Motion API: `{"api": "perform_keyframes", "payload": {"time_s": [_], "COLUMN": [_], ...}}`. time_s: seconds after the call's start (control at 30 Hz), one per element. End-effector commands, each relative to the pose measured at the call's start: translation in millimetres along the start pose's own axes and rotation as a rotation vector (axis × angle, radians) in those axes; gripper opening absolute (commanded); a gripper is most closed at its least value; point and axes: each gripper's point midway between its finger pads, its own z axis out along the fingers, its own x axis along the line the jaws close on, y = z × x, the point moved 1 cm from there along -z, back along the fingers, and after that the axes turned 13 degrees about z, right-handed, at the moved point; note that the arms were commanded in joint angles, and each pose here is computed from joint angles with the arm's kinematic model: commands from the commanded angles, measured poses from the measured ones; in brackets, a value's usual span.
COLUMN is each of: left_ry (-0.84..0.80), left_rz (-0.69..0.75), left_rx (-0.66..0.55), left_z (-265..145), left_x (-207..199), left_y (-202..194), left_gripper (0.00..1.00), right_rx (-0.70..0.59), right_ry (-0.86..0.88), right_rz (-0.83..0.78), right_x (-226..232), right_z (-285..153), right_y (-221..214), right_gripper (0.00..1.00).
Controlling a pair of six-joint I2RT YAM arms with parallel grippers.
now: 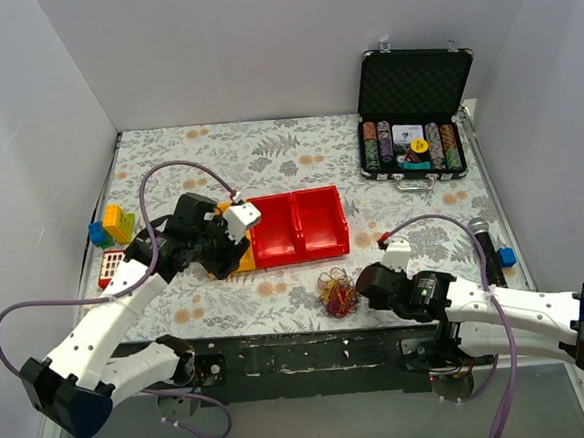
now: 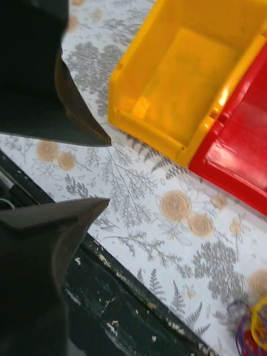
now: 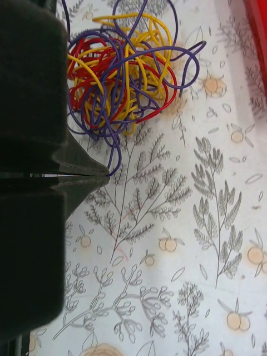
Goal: Untangle the cables
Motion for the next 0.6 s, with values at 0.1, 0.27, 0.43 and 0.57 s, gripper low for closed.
{"api": "perform_keyframes", "payload": {"time_s": [0.1, 0.27, 0.43, 0.57], "left_ry": [-0.324, -0.449, -0.564, -0.593], "left_rz": [-0.144, -0.152, -0.119, -0.072], "left_rx": [-0.194, -0.232, -0.175, -0.133], "left_z": [14.8, 39.1, 66.4, 84.1], "left_x": [-47.0, -80.8, -109.7, -121.1], "left_y": [61.5, 89.8, 90.3, 79.4], "left_gripper": [0.75, 0.89, 0.9, 0.9], "right_rx": [0.01, 0.032, 0.034, 0.036], "right_ry": [0.202, 0.281, 0.306, 0.29], "right_rz": [-0.002, -0.018, -0.028, -0.055], "right_x": [44.8, 60.2, 68.8, 69.0], "right_z": [-5.6, -5.9, -5.9, -3.8], "right_y": [3.4, -1.9, -2.8, -3.8], "right_gripper": [0.01, 0.01, 0.01, 0.01]}}
